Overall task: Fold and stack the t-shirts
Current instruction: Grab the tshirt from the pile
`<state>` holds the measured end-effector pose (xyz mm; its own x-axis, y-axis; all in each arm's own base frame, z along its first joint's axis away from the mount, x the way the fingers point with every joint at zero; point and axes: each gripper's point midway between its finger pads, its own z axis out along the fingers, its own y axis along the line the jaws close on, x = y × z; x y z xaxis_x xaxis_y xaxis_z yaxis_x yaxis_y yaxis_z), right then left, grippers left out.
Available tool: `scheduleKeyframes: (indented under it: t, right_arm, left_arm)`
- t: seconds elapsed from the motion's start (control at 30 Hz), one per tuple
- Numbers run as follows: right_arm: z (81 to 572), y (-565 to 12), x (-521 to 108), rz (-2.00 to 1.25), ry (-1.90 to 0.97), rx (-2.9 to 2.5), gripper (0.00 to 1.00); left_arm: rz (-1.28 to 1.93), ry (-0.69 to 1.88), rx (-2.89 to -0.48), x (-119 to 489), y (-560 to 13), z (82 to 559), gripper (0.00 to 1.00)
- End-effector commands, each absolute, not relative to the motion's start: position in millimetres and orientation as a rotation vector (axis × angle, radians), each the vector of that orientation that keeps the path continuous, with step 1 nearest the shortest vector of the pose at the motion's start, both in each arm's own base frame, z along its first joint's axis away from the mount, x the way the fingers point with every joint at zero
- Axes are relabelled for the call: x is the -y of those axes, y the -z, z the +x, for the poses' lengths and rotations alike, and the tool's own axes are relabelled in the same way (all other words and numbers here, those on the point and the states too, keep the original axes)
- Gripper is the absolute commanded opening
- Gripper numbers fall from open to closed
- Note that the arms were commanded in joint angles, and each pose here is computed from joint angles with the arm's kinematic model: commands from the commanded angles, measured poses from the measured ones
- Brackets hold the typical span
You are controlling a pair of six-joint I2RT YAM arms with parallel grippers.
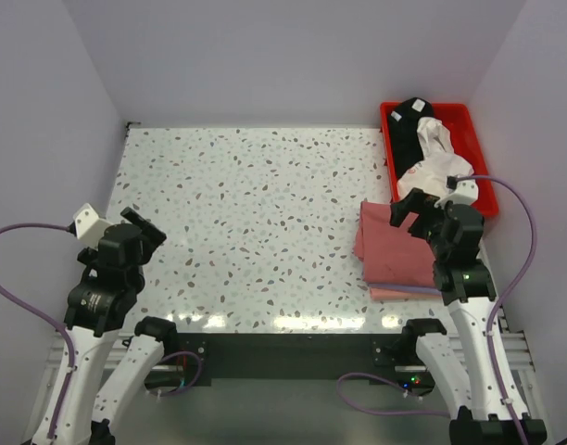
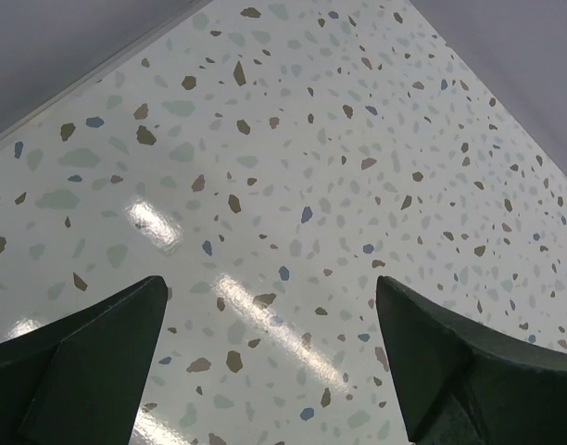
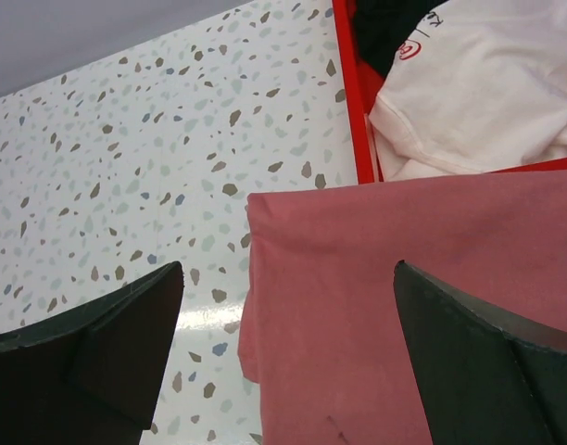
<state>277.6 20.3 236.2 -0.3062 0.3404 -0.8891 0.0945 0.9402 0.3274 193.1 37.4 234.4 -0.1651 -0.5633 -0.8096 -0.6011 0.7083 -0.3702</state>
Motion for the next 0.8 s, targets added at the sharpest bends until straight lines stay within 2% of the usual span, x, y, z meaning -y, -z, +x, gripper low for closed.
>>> scheduleKeyframes:
  t: [0.0,0.27,0.3,0.33,0.4,0.5,0.53,0.6,0.63,0.7,0.77]
  right_arm:
    - [282.5,-263.6,-17.4,0.327,-0.257,-1.778,0.99]
    - [315.7,-265.7,-23.1,0.39,-0.334,-1.726,0.99]
    - [326.7,-244.5,-14.1,0.447,-0.271,-1.804,0.99]
    - [335.0,-258.9,-8.4,0.458,-0.234,-1.802,0.99]
    - [343.1,-242.8,13.5,0.529,-0.071,-1.903,0.99]
    - [382.6,-258.5,41.5,0.564,0.113,-1.935,0.99]
    - [399.2,-237.8,44.9,0.551,0.156,-2.004,0.99]
    - [423.9,-248.6,50.2,0.518,0.199,-1.998,0.99]
    - [439.3,-222.2,52.7,0.518,0.238,-2.063,0.99]
    - [453.9,-219.4,77.1,0.583,0.297,-2.078,0.98]
    - [465.1,-183.4,85.6,0.615,0.317,-2.185,0.97]
  left_arm:
    - [-0.915,-0.043,-1.795,-38.8,-240.5,201.2,1.0]
    - [-0.874,0.007,-1.844,-25.5,-228.6,214.2,1.0]
    - [-0.872,0.009,-1.849,-24.7,-229.5,214.6,1.0]
    - [-0.869,0.004,-1.861,-24.0,-227.5,215.0,1.0]
    - [-0.865,-0.003,-1.872,-23.8,-223.6,215.8,1.0]
    - [-0.859,0.004,-1.876,-22.5,-222.8,216.1,1.0]
    - [-0.859,0.001,-1.878,-22.9,-221.7,215.5,1.0]
    - [-0.853,0.015,-1.884,-20.2,-218.6,217.4,1.0]
    - [-0.843,0.021,-1.89,-18.7,-218.4,218.1,1.0]
    - [-0.834,0.031,-1.893,-16.6,-219.1,219.9,1.0]
    - [-0.838,0.017,-1.897,-18.1,-218.1,219.7,1.0]
